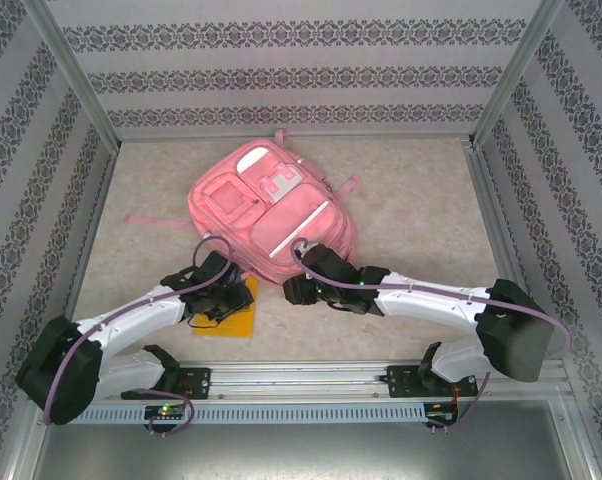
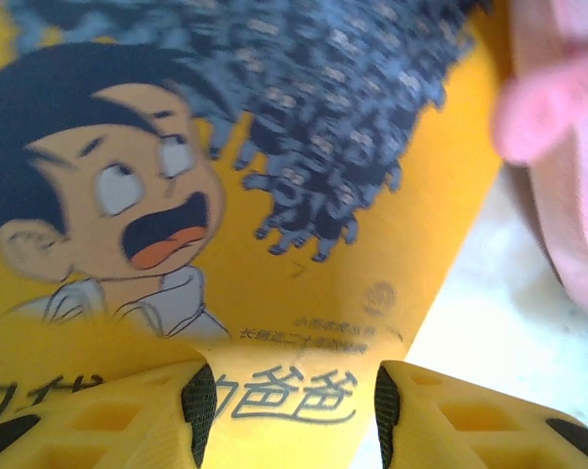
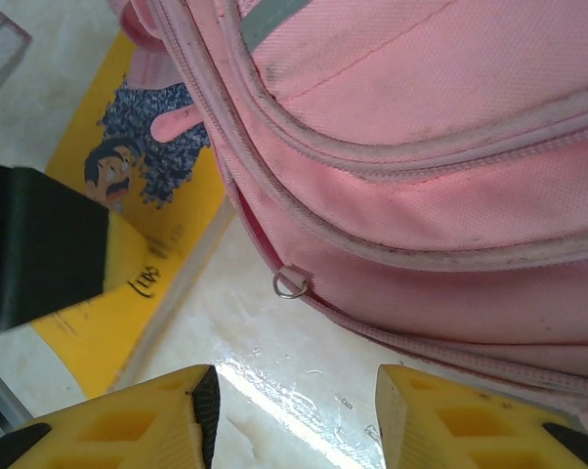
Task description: Pack the student bag
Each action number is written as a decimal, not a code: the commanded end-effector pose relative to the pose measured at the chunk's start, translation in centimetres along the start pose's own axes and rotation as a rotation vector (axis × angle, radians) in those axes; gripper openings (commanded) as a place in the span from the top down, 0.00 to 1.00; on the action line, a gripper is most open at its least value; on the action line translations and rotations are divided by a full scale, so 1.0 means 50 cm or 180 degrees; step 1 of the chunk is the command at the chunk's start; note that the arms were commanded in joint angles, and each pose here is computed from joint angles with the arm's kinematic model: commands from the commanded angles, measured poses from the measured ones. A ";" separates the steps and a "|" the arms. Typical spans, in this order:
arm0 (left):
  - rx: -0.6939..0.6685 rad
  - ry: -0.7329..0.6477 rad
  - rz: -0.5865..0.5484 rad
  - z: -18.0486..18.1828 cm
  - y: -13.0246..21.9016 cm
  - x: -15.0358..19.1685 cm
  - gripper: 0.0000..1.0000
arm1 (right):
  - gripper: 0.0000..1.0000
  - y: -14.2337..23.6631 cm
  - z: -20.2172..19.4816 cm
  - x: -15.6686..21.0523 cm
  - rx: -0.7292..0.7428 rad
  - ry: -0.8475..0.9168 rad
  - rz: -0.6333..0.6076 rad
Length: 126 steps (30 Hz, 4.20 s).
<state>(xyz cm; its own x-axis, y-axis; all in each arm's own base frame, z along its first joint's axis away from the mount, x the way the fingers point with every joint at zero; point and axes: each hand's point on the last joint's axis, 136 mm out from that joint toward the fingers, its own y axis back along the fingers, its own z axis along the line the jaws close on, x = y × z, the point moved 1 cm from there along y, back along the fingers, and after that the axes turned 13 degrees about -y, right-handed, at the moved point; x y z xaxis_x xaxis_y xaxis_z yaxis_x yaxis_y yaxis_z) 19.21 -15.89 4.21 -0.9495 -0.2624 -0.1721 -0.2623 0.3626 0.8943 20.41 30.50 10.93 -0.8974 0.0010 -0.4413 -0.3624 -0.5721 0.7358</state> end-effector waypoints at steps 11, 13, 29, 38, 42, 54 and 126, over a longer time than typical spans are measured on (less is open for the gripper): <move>0.0479 -0.0723 -0.0239 -0.064 0.078 0.019 0.47 | 0.56 0.000 0.018 0.022 -0.0224 -0.0043 0.0413; 0.0206 -0.0652 -0.0389 -0.023 0.094 0.006 0.46 | 0.57 -0.014 0.025 0.033 -0.0250 -0.0093 0.0515; -0.0355 -0.0080 -0.0733 0.137 0.062 -0.034 0.48 | 0.52 -0.161 0.060 0.068 -0.0008 -0.0524 0.0855; 0.0118 -0.0004 -0.0563 0.109 0.013 -0.017 0.53 | 0.54 -0.202 0.083 0.073 -0.0108 -0.0638 0.1010; 0.0266 0.0032 -0.0503 0.100 0.001 -0.009 0.58 | 0.58 -0.190 0.104 0.064 -0.0265 -0.0717 0.1021; 0.0342 -0.0001 -0.0492 0.093 0.000 -0.007 0.59 | 0.61 -0.144 0.134 0.036 -0.0951 -0.1310 0.1103; 0.1223 -0.0834 -0.1407 -0.068 0.316 -0.049 1.00 | 0.41 -0.028 0.052 -0.053 -0.0656 -0.0712 0.0267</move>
<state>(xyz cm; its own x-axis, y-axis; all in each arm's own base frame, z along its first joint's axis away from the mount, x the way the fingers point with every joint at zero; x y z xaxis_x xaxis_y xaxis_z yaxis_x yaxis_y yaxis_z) 18.15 -12.42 17.24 -0.7905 -0.3150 -0.5252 -0.6023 0.5554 0.5734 22.23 33.85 9.89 -0.9746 0.1098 -0.1953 -0.2158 -0.6943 0.6865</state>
